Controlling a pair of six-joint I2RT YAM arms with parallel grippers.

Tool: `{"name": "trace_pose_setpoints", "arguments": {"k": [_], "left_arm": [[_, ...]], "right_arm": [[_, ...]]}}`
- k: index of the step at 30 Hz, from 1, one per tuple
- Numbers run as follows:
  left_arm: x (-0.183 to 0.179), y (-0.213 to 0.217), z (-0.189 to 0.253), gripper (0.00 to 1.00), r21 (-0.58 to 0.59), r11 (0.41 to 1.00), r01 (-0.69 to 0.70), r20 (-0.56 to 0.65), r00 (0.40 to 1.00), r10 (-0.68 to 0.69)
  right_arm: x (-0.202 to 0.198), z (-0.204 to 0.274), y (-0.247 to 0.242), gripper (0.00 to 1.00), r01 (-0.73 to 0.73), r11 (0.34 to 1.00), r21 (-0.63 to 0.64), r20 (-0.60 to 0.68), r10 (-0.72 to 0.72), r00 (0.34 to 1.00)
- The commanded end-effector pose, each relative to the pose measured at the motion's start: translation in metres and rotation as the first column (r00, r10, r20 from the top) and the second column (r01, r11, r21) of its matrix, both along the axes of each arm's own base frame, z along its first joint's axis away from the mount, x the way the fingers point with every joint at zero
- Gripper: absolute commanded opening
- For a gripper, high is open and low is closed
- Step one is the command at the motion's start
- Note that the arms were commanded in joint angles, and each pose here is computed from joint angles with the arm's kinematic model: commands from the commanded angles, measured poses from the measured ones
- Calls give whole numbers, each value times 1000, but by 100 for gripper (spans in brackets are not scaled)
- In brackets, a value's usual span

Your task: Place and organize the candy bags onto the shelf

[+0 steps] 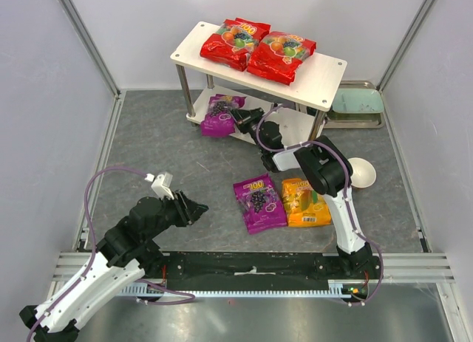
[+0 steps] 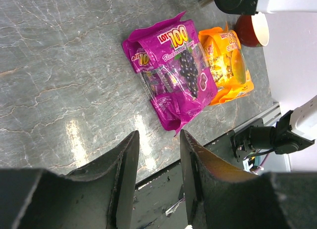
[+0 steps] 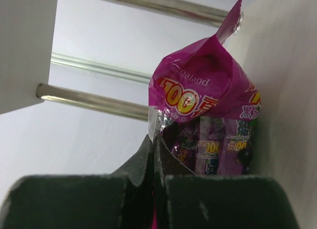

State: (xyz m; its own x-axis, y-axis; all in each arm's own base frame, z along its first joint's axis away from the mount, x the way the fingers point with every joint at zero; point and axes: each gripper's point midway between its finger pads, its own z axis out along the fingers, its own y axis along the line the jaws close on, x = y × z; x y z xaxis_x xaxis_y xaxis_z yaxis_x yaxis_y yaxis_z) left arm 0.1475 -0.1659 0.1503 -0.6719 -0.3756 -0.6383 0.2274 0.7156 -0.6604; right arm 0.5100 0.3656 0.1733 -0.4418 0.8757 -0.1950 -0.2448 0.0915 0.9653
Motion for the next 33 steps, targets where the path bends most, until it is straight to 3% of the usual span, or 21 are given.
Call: {"name": "trace_pose_setpoints", "arguments": {"k": [1,12,23,24,25,26,27,30,33], "left_arm": [[3,1,19,45,-17,1000,-10,46,999,11],[4,2,13,45,-6,1000,-18,32,999,18],[5,2,13,46,0,1000,-17,33,999,17],[5,2,14,46,-2,1000,-17,35,999,17],[4,2,13,46,1,1000,-15,32,999,15],[4,2,14,46,-3,1000,-14,36,999,14],[4,2,14,46,-5,1000,-13,37,999,13],[3,1,14,46,-8,1000,-9,36,999,9],[2,1,16,46,-15,1000,-6,36,999,6]], "right_arm": [[-34,155,-47,0,-32,921,387,448,-158,880],[-2,135,-46,0,83,937,339,371,-214,904],[6,125,-49,0,130,938,321,346,-244,906],[5,125,-49,5,127,939,321,347,-241,906],[4,125,-48,24,120,940,320,350,-235,907],[3,127,-48,34,113,940,322,359,-232,904],[1,127,-48,51,108,942,319,362,-226,904],[-10,133,-49,70,87,946,311,382,-208,901],[-22,135,-57,79,92,947,308,383,-212,899]]}}
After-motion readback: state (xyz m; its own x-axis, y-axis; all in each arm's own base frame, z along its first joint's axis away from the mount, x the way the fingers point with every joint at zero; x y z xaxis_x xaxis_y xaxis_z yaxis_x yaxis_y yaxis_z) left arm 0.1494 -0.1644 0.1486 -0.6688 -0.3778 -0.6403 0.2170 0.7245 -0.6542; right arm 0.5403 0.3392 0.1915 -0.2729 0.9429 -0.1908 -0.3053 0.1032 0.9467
